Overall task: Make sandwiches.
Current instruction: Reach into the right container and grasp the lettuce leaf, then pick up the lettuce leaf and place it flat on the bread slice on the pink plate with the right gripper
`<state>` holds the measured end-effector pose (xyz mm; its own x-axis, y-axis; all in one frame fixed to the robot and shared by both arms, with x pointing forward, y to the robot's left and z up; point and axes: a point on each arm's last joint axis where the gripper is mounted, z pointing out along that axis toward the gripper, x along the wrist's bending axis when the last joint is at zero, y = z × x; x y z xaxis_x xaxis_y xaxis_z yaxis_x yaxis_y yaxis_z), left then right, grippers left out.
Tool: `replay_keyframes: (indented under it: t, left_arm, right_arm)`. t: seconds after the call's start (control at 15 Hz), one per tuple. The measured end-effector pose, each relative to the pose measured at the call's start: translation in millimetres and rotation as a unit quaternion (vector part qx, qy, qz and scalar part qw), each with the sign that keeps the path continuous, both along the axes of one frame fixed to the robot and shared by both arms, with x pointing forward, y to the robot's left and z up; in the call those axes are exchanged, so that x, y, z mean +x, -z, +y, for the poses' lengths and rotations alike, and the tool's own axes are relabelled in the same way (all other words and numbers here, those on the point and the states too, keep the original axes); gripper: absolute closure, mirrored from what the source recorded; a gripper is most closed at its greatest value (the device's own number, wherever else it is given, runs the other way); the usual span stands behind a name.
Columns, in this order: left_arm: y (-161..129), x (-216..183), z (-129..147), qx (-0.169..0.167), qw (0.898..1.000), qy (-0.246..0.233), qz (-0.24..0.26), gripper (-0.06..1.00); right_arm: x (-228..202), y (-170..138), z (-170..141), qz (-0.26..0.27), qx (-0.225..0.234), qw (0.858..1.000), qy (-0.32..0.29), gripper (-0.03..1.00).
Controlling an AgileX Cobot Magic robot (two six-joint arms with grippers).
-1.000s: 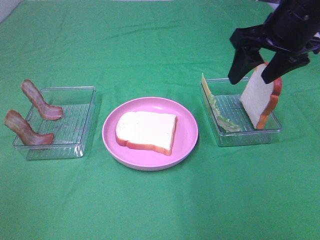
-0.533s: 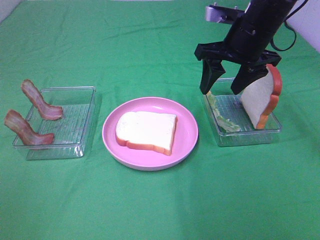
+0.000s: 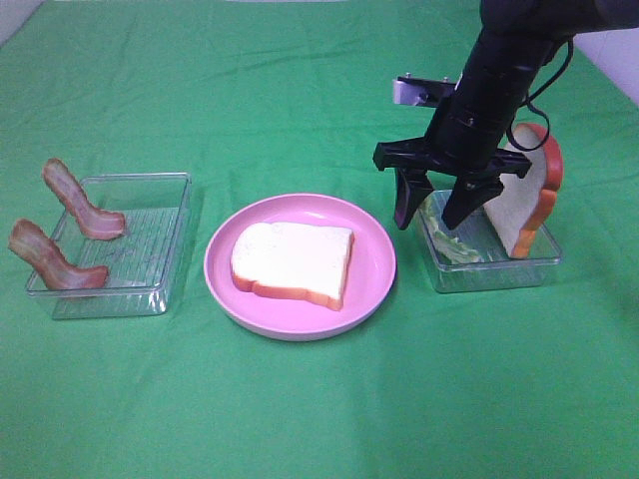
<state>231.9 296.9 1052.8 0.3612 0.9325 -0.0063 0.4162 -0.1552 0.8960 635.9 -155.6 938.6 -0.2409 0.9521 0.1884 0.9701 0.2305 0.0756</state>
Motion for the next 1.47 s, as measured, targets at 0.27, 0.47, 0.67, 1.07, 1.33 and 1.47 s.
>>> replay_keyframes:
  t: [0.27,0.47,0.67,1.07,1.33,1.47]
  left_arm:
    - [0,0,0,0.0,1.0,0.0,0.0,0.12]
    - [0,0,0,0.0,1.0,0.0,0.0,0.12]
    - [0,0,0,0.0,1.0,0.0,0.0,0.12]
    - [0,0,0,0.0,1.0,0.0,0.0,0.12]
    - [0,0,0,0.0,1.0,0.0,0.0,0.12]
    - [0,0,0,0.0,1.0,0.0,0.0,0.12]
  right_arm:
    - [1,0,0,-0.003,0.001,1.0,0.001,0.78]
    - [1,0,0,-0.003,0.0,1.0,0.0,0.97]
    - [0,-4,0,0.011,-0.003,1.0,-0.005,0.97]
    - [-14,-70,-10,-0.05,-0.016,0.999,0.004,0.97]
    - [-35,-127,-14,-0.102,0.015,0.995,0.007,0.97]
    - [-48,-153,-11,-0.123,0.06,0.991,-0.002,0.97]
